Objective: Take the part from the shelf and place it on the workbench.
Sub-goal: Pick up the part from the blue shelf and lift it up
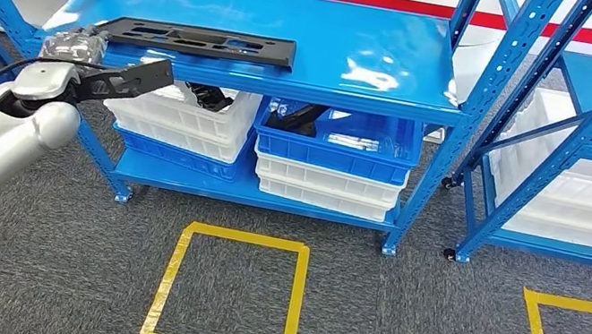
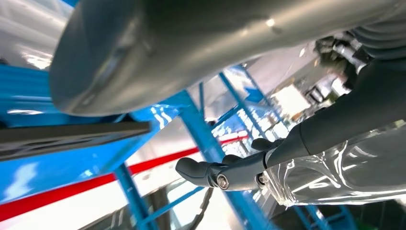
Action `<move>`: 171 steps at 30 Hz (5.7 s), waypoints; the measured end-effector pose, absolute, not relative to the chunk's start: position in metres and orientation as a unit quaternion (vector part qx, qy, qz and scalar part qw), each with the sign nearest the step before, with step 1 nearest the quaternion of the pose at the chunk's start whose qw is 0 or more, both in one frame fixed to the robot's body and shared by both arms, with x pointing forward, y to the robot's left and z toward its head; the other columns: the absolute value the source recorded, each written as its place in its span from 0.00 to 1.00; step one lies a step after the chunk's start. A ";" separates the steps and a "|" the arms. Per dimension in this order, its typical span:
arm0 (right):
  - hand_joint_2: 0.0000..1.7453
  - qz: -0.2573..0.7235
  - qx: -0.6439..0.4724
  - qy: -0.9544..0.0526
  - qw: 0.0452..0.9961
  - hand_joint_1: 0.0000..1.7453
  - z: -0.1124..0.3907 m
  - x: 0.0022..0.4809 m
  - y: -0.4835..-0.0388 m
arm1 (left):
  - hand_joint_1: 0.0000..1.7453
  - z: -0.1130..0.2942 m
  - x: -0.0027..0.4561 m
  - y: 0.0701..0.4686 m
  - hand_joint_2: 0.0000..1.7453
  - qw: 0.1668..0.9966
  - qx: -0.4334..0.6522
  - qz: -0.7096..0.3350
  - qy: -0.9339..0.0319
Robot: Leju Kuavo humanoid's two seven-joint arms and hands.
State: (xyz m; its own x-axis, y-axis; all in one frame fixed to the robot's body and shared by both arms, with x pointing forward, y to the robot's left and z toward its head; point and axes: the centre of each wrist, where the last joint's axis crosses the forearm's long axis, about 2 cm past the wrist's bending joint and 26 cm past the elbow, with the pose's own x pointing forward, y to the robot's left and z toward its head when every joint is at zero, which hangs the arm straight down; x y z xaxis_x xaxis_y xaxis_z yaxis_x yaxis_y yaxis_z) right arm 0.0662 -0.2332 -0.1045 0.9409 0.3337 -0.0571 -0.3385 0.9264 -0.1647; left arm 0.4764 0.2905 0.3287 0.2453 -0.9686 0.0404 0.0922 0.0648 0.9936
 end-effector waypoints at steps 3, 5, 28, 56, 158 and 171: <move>1.00 0.172 -0.087 0.014 0.981 0.00 -0.104 0.067 -0.233 | 0.00 0.333 0.475 0.294 0.00 0.598 0.520 -0.437 -0.425; 1.00 0.173 -0.088 0.014 0.981 0.00 -0.105 0.067 -0.233 | 0.00 0.334 0.474 0.295 0.00 0.597 0.520 -0.436 -0.427; 1.00 0.176 -0.087 0.011 0.980 0.00 -0.104 0.069 -0.235 | 0.00 0.314 0.467 0.282 0.00 0.529 0.485 -0.513 -0.471; 1.00 0.180 -0.089 0.014 0.980 0.00 -0.105 0.066 -0.239 | 0.00 0.300 0.464 0.268 0.00 0.523 0.463 -0.544 -0.464; 1.00 0.201 -0.124 0.030 0.971 0.00 -0.106 0.070 -0.262 | 0.00 0.253 0.433 0.139 0.00 0.586 0.312 -0.585 -0.466; 1.00 0.199 -0.118 0.031 0.972 0.00 -0.107 0.070 -0.262 | 0.00 0.260 0.440 0.155 0.00 0.592 0.348 -0.575 -0.444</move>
State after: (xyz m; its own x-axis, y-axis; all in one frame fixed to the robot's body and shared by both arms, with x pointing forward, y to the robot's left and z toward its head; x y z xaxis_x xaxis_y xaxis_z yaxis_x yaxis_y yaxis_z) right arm 0.0695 -0.2616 -0.1065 0.9186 0.3804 -0.1074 -0.3951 0.8925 -0.2175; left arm 0.4397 0.1546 0.2596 -0.0566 -0.9904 0.1258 0.3719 0.0960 0.9233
